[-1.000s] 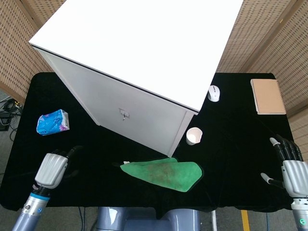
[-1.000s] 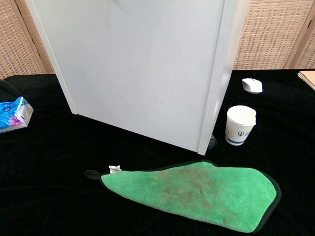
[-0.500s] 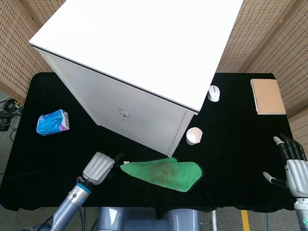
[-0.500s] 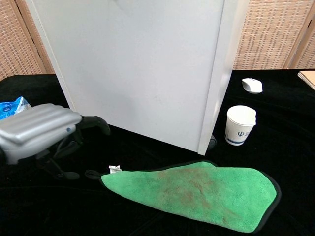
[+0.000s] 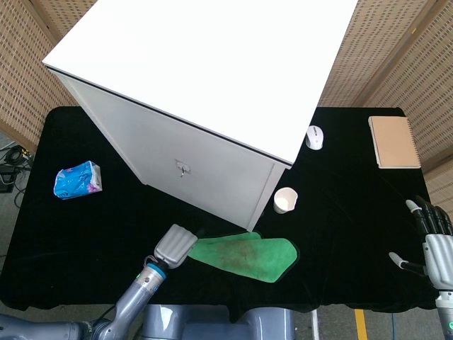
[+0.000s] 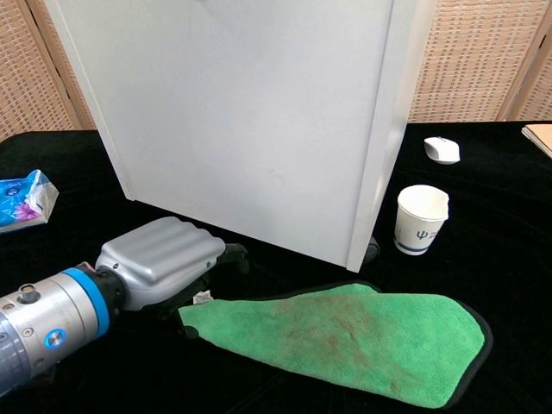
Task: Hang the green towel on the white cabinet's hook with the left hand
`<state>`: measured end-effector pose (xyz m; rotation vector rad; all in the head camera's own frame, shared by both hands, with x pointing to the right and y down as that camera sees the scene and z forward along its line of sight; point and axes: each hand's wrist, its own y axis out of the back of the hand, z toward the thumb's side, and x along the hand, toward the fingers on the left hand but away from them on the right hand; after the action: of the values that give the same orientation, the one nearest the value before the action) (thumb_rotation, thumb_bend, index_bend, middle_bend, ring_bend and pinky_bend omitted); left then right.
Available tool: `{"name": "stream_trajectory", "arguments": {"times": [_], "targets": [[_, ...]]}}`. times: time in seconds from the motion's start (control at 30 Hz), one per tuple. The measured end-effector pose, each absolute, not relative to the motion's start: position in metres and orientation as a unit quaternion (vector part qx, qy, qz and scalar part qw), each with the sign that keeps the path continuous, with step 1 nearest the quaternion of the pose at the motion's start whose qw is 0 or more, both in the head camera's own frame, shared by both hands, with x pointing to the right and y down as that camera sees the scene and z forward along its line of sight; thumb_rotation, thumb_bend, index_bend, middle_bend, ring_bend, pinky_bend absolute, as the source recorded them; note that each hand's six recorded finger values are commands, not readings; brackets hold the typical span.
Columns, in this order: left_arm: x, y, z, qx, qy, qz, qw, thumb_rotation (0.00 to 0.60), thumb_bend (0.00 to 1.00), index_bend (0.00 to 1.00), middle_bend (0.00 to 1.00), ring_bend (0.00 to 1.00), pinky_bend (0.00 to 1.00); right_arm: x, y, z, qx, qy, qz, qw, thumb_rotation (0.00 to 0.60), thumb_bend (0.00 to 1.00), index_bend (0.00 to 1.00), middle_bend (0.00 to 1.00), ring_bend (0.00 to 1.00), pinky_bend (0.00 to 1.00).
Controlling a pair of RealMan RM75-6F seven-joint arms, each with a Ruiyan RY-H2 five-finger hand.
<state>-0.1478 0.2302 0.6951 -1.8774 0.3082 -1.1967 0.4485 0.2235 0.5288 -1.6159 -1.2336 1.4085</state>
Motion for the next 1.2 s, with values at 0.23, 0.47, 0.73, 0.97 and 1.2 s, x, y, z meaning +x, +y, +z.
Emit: {"name": "stream_trajectory", "arguments": {"times": [0.23,0.47,0.73,0.97,1.2], "targets": [[-0.135,0.233,0.710,-0.748,0.102,-0.490,0.436,0.600,0.18,0.24,0.85,0.65,0.56,0.450,0.223,0.529,-0.618,-0.474,0.537,0.324,0.600,0.07,0.00,0.00,0.00,0.00],[-0.132,0.233,0.721,-0.743,0.095,-0.500,0.434,0.600,0.24,0.30,0.85,0.65,0.56,0.449,0.223,0.529,-0.620,-0.472,0.536,0.325,0.600,0.07,0.00,0.00,0.00,0.00],[-0.129,0.238,0.721,-0.743,0.091,-0.495,0.441,0.600,0.46,0.52,0.85,0.65,0.56,0.448,0.224,0.530,-0.621,-0.471,0.536,0.325,0.600,0.07,0.00,0.00,0.00,0.00],[-0.133,0.233,0.711,-0.739,0.108,-0.477,0.464,0.600,0.46,0.70,0.86,0.66,0.56,0.448,0.223,0.530,-0.621,-0.471,0.536,0.325,0.600,0.07,0.00,0.00,0.00,0.00],[-0.151,0.216,0.688,-0.730,0.139,-0.456,0.490,0.600,0.47,0.74,0.86,0.66,0.56,0.447,0.224,0.530,-0.620,-0.470,0.535,0.327,0.600,0.07,0.00,0.00,0.00,0.00]]}}
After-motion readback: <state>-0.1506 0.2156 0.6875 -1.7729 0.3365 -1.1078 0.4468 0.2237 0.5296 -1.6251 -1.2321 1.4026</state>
